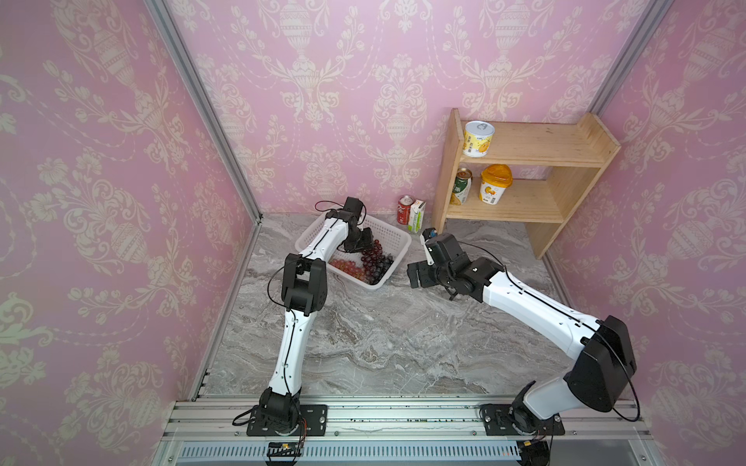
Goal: Pack grapes into containers
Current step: Pick up the grape from the basket.
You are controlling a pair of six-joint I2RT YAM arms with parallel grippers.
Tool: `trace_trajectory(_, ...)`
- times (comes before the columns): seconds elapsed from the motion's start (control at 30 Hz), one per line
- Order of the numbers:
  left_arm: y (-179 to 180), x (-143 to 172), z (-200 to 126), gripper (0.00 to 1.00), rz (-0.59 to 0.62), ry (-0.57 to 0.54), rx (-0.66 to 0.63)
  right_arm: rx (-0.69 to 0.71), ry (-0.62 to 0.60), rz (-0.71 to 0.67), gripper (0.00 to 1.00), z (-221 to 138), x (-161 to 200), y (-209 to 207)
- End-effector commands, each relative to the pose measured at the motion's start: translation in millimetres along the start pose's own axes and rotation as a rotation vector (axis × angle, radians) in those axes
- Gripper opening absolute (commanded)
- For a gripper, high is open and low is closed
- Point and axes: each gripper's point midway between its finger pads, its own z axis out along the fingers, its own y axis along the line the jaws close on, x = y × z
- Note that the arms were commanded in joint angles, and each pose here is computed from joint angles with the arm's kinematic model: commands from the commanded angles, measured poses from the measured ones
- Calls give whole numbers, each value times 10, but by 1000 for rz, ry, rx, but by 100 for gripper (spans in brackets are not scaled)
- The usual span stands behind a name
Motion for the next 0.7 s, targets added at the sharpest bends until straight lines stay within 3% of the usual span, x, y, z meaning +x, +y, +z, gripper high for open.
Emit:
trace_trajectory(0.0,-221,59,-143,45,26,5,62,11,-12,25,100,-40,-3,-50)
trace_trajectory(0.27,-327,61,-258,35,33,-16,119,11,-11,26,100,-47,10,-55)
trace_trajectory(0.67,-449,-5,-345,35,39,-52,190,6,-6,38,100,-36,51,-54)
